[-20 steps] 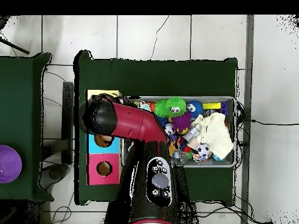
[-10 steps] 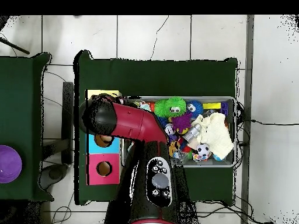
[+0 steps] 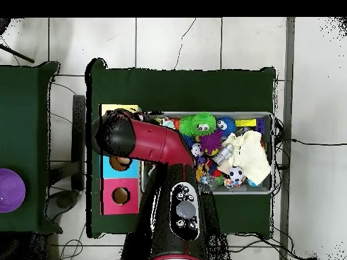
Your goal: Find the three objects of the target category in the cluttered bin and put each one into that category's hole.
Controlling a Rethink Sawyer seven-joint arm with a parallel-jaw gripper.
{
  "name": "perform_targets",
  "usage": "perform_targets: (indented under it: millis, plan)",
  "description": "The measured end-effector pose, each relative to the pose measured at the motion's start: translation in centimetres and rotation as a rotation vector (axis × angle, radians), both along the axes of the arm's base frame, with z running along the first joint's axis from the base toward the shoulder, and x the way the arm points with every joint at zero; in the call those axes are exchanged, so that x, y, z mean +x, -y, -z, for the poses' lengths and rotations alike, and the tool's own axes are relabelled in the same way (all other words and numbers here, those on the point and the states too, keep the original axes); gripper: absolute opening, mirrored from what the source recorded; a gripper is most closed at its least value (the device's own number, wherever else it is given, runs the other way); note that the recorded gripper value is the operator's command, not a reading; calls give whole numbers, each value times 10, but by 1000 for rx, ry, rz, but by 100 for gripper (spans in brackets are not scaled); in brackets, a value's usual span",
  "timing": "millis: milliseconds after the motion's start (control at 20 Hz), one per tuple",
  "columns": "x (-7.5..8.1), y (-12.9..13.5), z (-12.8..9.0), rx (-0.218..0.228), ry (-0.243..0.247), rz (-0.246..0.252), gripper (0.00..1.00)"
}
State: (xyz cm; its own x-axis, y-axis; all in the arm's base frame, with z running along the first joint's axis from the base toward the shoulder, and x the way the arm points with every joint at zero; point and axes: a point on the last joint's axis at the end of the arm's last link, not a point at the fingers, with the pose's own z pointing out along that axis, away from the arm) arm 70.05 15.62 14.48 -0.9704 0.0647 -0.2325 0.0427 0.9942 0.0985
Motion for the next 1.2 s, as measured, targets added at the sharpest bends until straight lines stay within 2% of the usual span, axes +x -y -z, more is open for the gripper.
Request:
perform_targets:
  millis: [500, 550, 1200]
  plan:
    - [0, 0, 0, 0, 0, 0, 0]
    - [0, 0, 0, 0, 0, -1, 100]
    - [0, 0, 0, -2, 3, -1, 100]
